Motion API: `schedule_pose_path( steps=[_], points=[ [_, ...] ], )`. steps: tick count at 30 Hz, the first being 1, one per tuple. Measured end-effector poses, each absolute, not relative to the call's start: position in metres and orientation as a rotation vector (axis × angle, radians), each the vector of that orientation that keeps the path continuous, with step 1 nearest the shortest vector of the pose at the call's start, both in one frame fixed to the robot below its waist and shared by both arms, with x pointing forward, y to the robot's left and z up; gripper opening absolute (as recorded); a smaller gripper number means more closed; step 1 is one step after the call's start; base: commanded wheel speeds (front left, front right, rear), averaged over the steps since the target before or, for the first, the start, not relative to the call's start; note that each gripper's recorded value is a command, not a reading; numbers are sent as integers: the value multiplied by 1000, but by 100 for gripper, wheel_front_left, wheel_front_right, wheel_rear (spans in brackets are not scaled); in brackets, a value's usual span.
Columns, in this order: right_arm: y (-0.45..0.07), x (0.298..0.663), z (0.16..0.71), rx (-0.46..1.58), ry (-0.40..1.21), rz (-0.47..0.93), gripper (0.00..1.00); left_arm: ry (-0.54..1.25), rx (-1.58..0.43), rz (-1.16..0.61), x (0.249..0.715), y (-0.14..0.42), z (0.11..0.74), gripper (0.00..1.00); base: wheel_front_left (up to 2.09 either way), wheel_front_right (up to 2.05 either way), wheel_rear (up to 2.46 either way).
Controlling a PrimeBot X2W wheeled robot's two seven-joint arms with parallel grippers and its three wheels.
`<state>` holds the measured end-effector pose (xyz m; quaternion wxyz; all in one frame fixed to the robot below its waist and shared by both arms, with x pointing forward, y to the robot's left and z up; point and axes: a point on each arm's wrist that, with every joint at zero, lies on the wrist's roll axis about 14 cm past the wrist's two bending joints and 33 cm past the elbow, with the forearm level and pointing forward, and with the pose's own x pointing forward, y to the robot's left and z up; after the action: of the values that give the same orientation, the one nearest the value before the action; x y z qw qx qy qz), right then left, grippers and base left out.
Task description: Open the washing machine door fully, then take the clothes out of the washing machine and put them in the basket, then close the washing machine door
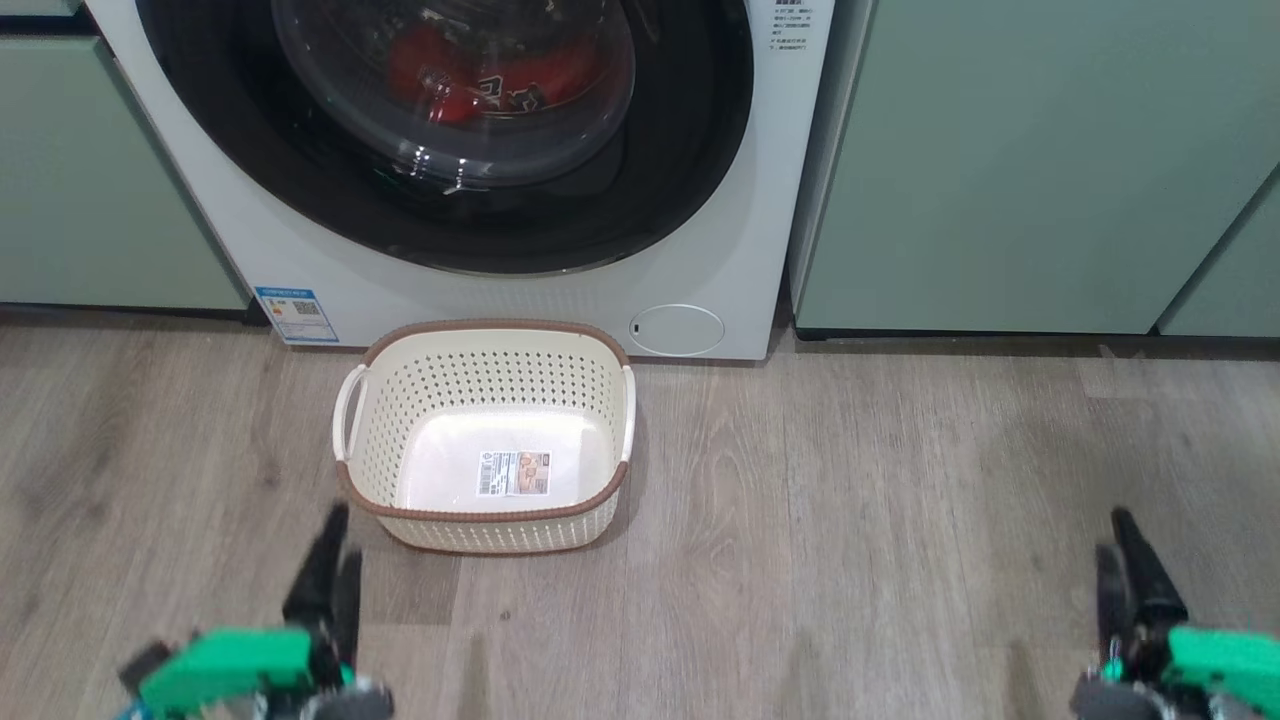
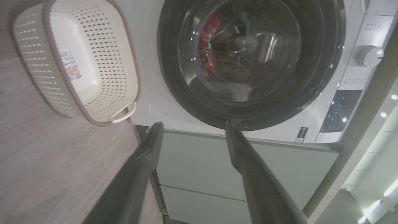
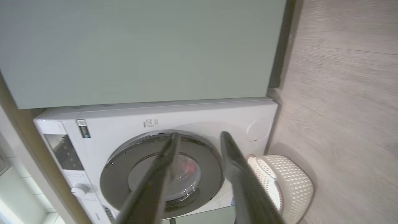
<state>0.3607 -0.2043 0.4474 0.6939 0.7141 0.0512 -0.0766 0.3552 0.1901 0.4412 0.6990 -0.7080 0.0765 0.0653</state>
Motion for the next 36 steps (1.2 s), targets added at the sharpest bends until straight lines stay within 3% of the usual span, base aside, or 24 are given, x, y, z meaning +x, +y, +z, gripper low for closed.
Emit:
schedule_pose_path(
  steps=[7,19,36],
  points=[
    [-205,343,421,1591,175,-246,100,254,-1577,242,329,189,406,100,0,0,0],
    [-203,348,428,1512,160,-223,100,223,-1480,222,338,192,416,100,0,0,0],
    [-195,359,449,1218,142,-139,100,229,-1234,183,347,187,429,100,0,0,0]
  ],
)
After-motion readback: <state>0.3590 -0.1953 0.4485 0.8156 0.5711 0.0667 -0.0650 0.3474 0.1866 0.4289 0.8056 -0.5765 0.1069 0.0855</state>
